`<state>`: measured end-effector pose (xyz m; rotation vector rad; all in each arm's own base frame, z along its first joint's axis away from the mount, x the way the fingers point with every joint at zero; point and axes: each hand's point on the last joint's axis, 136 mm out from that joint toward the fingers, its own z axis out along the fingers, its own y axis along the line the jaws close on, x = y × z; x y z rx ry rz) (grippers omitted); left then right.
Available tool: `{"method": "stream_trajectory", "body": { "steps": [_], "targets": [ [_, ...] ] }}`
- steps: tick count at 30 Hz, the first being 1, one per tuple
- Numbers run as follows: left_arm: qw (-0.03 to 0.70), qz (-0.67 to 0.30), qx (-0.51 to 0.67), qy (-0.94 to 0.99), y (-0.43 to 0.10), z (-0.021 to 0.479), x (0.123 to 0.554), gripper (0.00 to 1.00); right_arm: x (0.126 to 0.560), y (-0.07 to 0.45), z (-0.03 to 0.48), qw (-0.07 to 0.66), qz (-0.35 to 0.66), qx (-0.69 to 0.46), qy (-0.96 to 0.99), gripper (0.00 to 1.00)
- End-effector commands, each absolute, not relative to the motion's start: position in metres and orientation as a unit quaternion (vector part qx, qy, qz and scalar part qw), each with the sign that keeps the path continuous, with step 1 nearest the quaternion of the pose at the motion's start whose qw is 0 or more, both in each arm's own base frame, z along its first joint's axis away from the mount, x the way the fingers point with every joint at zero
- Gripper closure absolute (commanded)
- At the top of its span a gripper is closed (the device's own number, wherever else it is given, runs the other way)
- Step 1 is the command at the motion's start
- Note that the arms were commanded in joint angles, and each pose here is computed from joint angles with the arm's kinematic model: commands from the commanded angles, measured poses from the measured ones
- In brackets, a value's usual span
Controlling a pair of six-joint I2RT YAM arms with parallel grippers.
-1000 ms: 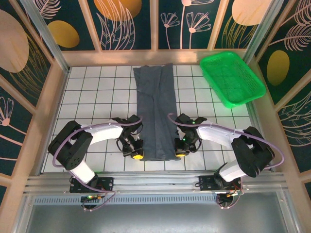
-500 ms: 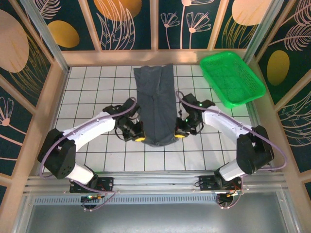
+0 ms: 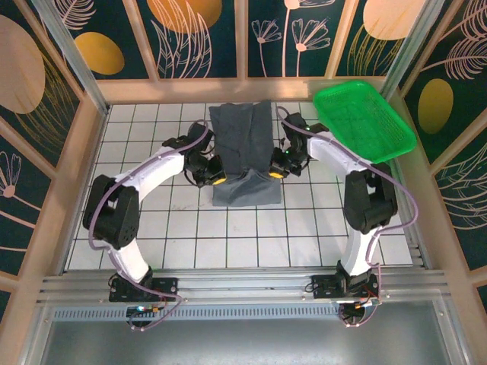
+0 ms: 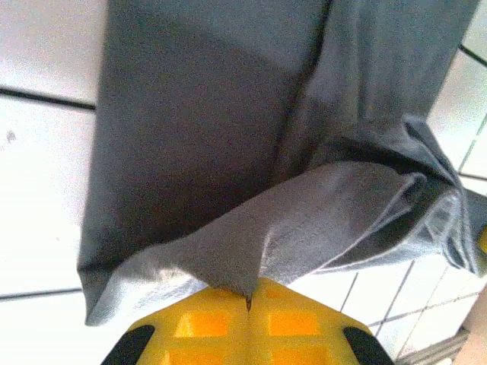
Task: Fold and stack the t-shirts
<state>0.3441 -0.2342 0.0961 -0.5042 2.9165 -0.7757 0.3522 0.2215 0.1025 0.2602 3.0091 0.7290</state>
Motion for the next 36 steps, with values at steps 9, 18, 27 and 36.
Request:
{"method": "stream_trajectory", "body": {
  "steps": [9,18,27,36],
  "targets": [
    [0.086,-0.251,-0.163,0.95,-0.232,0.091,0.422,1.0,0.42,0.212,0.089,0.049,0.23,0.111,0.966,1.0],
    [0.091,-0.236,-0.178,0.951,-0.224,0.07,0.453,1.0,0.456,0.216,0.072,0.05,0.255,0.118,0.958,1.0],
    [0.122,-0.206,-0.204,0.949,-0.207,0.075,0.458,0.44,0.479,0.2,0.082,0.082,0.252,0.119,0.957,0.54],
    [0.036,-0.276,-0.268,0.922,-0.203,0.067,0.359,0.43,0.407,0.177,0.087,0.078,0.232,0.141,0.959,0.45]
  ]
}}
